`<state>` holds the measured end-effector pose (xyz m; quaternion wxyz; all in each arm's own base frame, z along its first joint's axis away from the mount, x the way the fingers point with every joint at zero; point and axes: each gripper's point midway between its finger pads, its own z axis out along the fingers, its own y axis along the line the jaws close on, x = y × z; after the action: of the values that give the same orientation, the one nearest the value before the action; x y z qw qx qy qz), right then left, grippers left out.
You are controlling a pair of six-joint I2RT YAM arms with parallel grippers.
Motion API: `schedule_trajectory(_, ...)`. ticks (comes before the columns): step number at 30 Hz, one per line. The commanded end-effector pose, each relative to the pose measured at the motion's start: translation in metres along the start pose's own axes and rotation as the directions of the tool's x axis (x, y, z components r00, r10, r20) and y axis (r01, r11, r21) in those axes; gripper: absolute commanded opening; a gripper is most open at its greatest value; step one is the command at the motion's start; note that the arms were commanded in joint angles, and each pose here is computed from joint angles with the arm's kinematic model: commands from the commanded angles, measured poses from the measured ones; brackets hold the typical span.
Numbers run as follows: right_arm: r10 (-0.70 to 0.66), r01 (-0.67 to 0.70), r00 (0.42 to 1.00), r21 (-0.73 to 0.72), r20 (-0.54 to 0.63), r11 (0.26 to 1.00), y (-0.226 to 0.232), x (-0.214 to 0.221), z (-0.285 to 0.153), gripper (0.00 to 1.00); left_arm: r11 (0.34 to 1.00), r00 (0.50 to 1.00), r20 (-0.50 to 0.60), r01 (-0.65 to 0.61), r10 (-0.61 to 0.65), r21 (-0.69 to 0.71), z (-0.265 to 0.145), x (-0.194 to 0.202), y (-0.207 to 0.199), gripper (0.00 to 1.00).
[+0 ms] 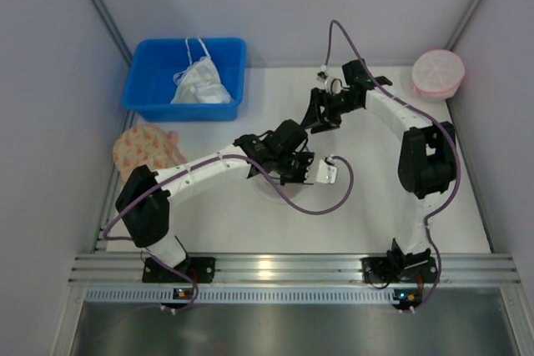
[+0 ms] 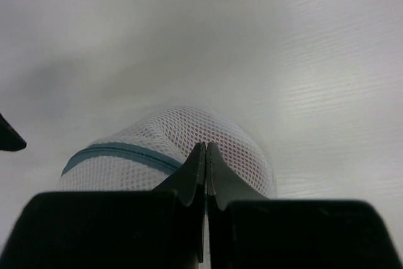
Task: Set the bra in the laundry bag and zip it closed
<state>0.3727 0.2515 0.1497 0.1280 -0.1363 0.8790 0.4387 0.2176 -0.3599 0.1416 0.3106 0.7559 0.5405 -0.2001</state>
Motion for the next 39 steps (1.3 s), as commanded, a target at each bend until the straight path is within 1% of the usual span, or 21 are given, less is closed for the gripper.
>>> schedule_trajectory(1, -0.019, 0.018, 1.0, 0.063, 0.021, 0.998, -0.001, 0.009, -0.035, 0.66, 0.997, 0.999, 0.044, 0.028, -0.025, -0.073, -0.005, -0.019, 0.023, 0.0)
schedule_trajectory(2, -0.032, 0.03, 0.999, 0.076, 0.029, 0.997, 0.002, 0.014, -0.042, 0.66, 0.996, 0.999, 0.045, 0.028, -0.024, -0.08, -0.004, -0.019, 0.025, 0.0)
schedule_trajectory(3, -0.018, 0.018, 1.0, 0.091, 0.006, 0.996, -0.006, 0.029, -0.04, 0.67, 0.995, 0.999, 0.05, 0.025, -0.02, -0.094, -0.004, -0.021, 0.029, 0.0)
schedule_trajectory(5, -0.027, 0.025, 1.0, 0.111, 0.014, 0.994, -0.004, 0.037, -0.046, 0.73, 0.995, 0.998, 0.054, 0.024, -0.018, -0.102, -0.003, -0.024, 0.033, 0.0)
schedule_trajectory(6, 0.008, -0.007, 1.0, 0.113, -0.004, 0.994, -0.009, 0.048, -0.042, 0.75, 0.994, 0.998, 0.055, 0.023, -0.018, -0.103, -0.001, -0.024, 0.035, 0.0)
schedule_trajectory(8, 0.045, -0.044, 0.999, 0.049, -0.013, 0.998, 0.0, 0.055, -0.039, 0.78, 0.993, 0.998, 0.069, 0.014, -0.006, -0.114, -0.002, -0.031, 0.041, 0.0)
schedule_trajectory(9, 0.09, -0.09, 0.996, 0.026, -0.021, 0.996, 0.001, 0.06, -0.035, 0.78, 0.994, 0.998, 0.065, 0.012, -0.005, -0.113, 0.001, -0.03, 0.043, 0.0)
schedule_trajectory(10, 0.105, -0.105, 0.994, -0.015, -0.033, 0.994, 0.007, 0.062, -0.032, 0.79, 0.993, 0.998, 0.063, 0.008, -0.001, -0.12, 0.001, -0.031, 0.046, 0.0)
schedule_trajectory(13, 0.114, -0.116, 0.992, -0.042, -0.049, 0.992, 0.01, 0.064, -0.021, 0.78, 0.992, 0.998, 0.062, -0.001, 0.009, -0.129, 0.003, -0.034, 0.052, 0.0)
schedule_trajectory(14, 0.112, -0.115, 0.992, -0.044, -0.059, 0.992, 0.01, 0.065, -0.016, 0.72, 0.992, 0.998, 0.061, -0.001, 0.009, -0.128, 0.003, -0.034, 0.052, 0.0)
schedule_trajectory(15, 0.109, -0.112, 0.992, -0.046, -0.065, 0.993, 0.011, 0.067, -0.012, 0.68, 0.992, 0.998, 0.063, -0.003, 0.011, -0.129, 0.003, -0.035, 0.053, 0.0)
schedule_trajectory(16, 0.116, -0.121, 0.99, -0.054, -0.077, 0.991, 0.011, 0.069, -0.008, 0.59, 0.992, 0.998, 0.064, -0.003, 0.011, -0.127, 0.004, -0.035, 0.053, 0.0)
schedule_trajectory(18, 0.11, -0.115, 0.99, -0.059, -0.082, 0.992, 0.012, 0.069, -0.004, 0.49, 0.993, 0.998, 0.069, -0.003, 0.012, -0.122, 0.005, -0.036, 0.052, 0.0)
schedule_trajectory(19, 0.112, -0.117, 0.99, -0.055, -0.084, 0.992, 0.009, 0.068, -0.002, 0.36, 0.993, 0.997, 0.07, -0.003, 0.011, -0.119, 0.004, -0.036, 0.051, 0.0)
schedule_trajectory(21, 0.105, -0.108, 0.992, -0.04, -0.073, 0.993, 0.006, 0.064, -0.002, 0.24, 0.994, 0.997, 0.071, 0.0, 0.008, -0.11, 0.004, -0.034, 0.047, 0.0)
schedule_trajectory(22, 0.105, -0.108, 0.992, -0.037, -0.072, 0.993, 0.006, 0.063, -0.001, 0.12, 0.994, 0.997, 0.073, 0.0, 0.007, -0.106, 0.005, -0.034, 0.046, 0.0)
schedule_trajectory(23, 0.105, -0.108, 0.992, -0.037, -0.069, 0.993, 0.005, 0.061, -0.002, 0.05, 0.994, 0.997, 0.079, -0.001, 0.01, -0.106, 0.001, -0.035, 0.044, 0.0)
schedule_trajectory(24, 0.095, -0.097, 0.993, -0.04, -0.063, 0.994, 0.007, 0.057, -0.002, 0.0, 0.995, 0.996, 0.084, -0.001, 0.009, -0.097, 0.001, -0.035, 0.041, 0.0)
schedule_trajectory(30, 0.068, -0.068, 0.998, -0.015, -0.002, 0.998, 0.005, 0.034, -0.007, 0.0, 0.998, 0.994, 0.107, -0.004, 0.012, -0.067, -0.011, -0.031, 0.018, 0.0)
schedule_trajectory(39, 0.034, -0.035, 0.998, 0.014, 0.059, 0.999, -0.005, 0.0, -0.009, 0.0, 1.0, 0.995, 0.101, 0.012, -0.011, -0.012, -0.024, -0.016, -0.017, 0.0)
